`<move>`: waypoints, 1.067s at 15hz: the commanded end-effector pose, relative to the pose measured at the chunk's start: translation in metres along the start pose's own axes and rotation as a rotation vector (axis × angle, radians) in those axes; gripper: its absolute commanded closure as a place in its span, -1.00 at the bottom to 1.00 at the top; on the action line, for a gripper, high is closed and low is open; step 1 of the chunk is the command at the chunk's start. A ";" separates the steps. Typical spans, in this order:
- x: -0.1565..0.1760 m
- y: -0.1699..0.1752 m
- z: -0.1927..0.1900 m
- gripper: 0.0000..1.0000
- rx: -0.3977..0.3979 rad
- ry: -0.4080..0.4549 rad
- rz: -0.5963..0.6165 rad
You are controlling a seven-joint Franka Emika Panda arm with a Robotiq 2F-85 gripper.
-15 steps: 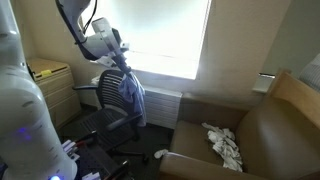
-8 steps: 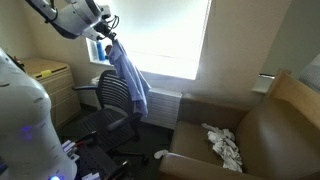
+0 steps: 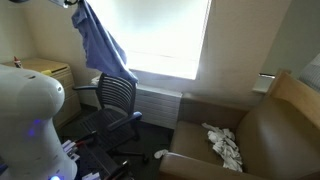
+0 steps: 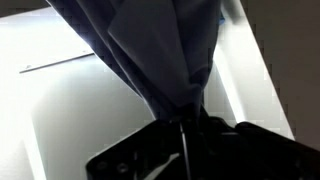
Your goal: Put the blue towel on the seat of the chair
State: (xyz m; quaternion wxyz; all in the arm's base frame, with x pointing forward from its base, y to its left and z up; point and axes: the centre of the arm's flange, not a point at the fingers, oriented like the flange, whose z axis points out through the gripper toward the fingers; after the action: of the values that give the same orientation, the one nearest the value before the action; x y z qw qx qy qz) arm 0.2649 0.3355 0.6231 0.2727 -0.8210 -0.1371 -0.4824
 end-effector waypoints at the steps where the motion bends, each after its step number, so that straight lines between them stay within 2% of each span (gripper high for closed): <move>1: 0.026 -0.014 -0.066 0.97 0.087 0.016 0.042; 4: 0.032 -0.001 -0.078 0.97 0.099 -0.023 0.112; 6: 0.023 0.022 -0.065 0.97 0.076 -0.041 0.120; 8: -0.007 0.053 -0.033 0.97 0.049 -0.057 0.085; 10: -0.047 0.077 -0.003 0.97 0.030 -0.141 0.037; 13: -0.123 0.104 0.028 0.97 0.013 -0.193 0.017; 14: -0.148 0.111 0.037 0.97 0.026 -0.209 0.029; 16: -0.187 0.129 0.057 0.97 -0.006 -0.222 0.061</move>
State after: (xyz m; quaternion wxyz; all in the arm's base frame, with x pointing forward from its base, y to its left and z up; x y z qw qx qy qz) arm 0.2672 0.2779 0.4712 0.2616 -0.8711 -0.1517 -0.3870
